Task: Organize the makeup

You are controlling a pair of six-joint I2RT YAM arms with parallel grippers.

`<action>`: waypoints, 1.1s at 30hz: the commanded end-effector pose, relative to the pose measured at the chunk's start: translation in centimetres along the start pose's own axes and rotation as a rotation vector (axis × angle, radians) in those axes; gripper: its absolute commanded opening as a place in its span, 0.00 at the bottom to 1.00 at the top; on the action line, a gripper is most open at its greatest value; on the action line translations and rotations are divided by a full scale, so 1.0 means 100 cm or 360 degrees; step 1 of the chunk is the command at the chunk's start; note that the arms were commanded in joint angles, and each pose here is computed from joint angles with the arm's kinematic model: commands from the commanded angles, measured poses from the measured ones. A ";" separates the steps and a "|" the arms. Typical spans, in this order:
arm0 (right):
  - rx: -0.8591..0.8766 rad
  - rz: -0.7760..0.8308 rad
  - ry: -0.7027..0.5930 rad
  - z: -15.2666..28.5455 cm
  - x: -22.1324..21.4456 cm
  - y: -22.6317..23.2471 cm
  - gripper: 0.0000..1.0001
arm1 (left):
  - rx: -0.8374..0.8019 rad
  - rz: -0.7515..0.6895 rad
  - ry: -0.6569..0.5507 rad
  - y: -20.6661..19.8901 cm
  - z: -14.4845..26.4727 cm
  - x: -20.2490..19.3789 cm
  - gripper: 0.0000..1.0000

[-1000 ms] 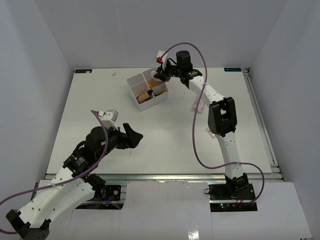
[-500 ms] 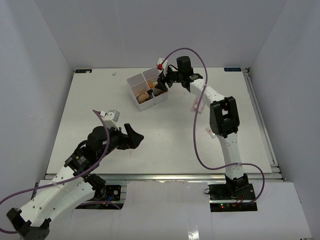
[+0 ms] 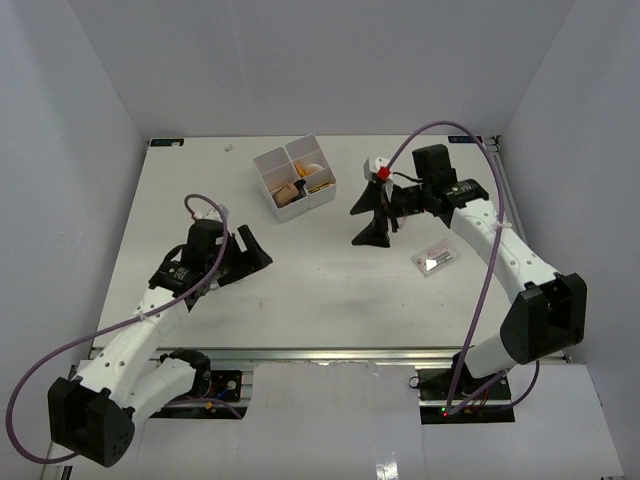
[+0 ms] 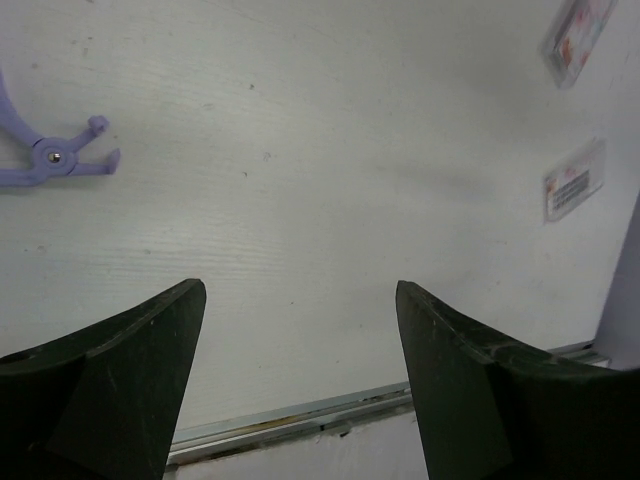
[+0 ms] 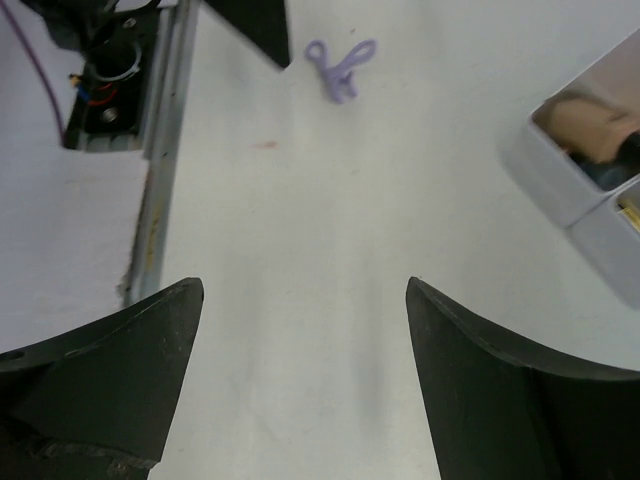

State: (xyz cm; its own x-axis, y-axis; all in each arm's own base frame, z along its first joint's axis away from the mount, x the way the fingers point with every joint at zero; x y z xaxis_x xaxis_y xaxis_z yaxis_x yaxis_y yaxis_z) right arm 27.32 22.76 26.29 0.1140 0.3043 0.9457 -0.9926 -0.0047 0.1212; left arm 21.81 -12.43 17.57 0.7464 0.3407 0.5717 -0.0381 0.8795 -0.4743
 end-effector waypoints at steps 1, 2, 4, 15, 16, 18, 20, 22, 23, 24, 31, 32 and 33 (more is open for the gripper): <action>0.0108 -0.0203 -0.0027 0.013 -0.031 0.030 0.88 | -0.0046 0.0418 0.0003 0.013 0.003 0.018 0.87; 0.0111 -0.0236 -0.0045 0.016 -0.033 0.032 0.88 | 0.0003 0.0495 -0.0001 0.022 0.002 0.025 0.83; 0.0118 -0.0308 -0.0083 0.023 -0.038 0.037 0.87 | 0.0117 0.0659 0.0005 0.041 -0.001 0.037 0.74; 0.0015 -0.0266 -0.0151 0.040 -0.045 0.055 0.89 | 0.0752 0.0795 -0.0020 0.102 -0.008 0.055 0.66; 0.0017 -0.0265 -0.0161 0.041 -0.044 0.056 0.89 | 0.0763 0.0800 -0.0026 0.104 -0.008 0.056 0.66; 0.0012 -0.0257 -0.0172 0.043 -0.043 0.057 0.89 | 0.0816 0.0810 -0.0036 0.112 -0.010 0.055 0.62; 0.0003 -0.0254 -0.0179 0.044 -0.043 0.058 0.89 | 0.0833 0.0818 -0.0029 0.118 -0.014 0.053 0.60; -0.0004 -0.0251 -0.0183 0.045 -0.044 0.058 0.89 | 0.0844 0.0818 -0.0009 0.123 -0.020 0.050 0.59; -0.0009 -0.0252 -0.0186 0.046 -0.045 0.059 0.89 | 0.0863 0.0823 0.0010 0.128 -0.024 0.048 0.58; -0.0012 -0.0252 -0.0188 0.046 -0.046 0.059 0.89 | 0.0878 0.0825 0.0024 0.131 -0.027 0.047 0.57; -0.0026 -0.0271 -0.0187 0.047 -0.049 0.056 0.89 | 0.0864 0.0800 0.0092 0.136 -0.044 0.049 0.38; -0.0029 -0.0274 -0.0187 0.047 -0.050 0.056 0.90 | 0.0864 0.0793 0.0102 0.137 -0.047 0.048 0.37; -0.0033 -0.0279 -0.0186 0.048 -0.050 0.055 0.90 | 0.0866 0.0786 0.0111 0.138 -0.049 0.048 0.36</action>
State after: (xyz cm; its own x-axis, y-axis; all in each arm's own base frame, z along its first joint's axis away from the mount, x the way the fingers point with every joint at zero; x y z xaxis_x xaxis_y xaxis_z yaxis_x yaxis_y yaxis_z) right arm 21.39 16.71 22.95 0.3185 0.2102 0.9243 -0.9479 0.0740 0.3098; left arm 26.88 -0.46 10.05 0.5951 0.7480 0.2938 -0.7152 0.6597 -0.2309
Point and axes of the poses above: each gripper's point midway between its finger pads, its own z axis back along the fingers, its own y axis along the line the jaws close on, x = y × z, the point moved 4 cm from there along z, back along the fingers, and after that the axes turned 4 degrees about -z, right-handed, at the moved point
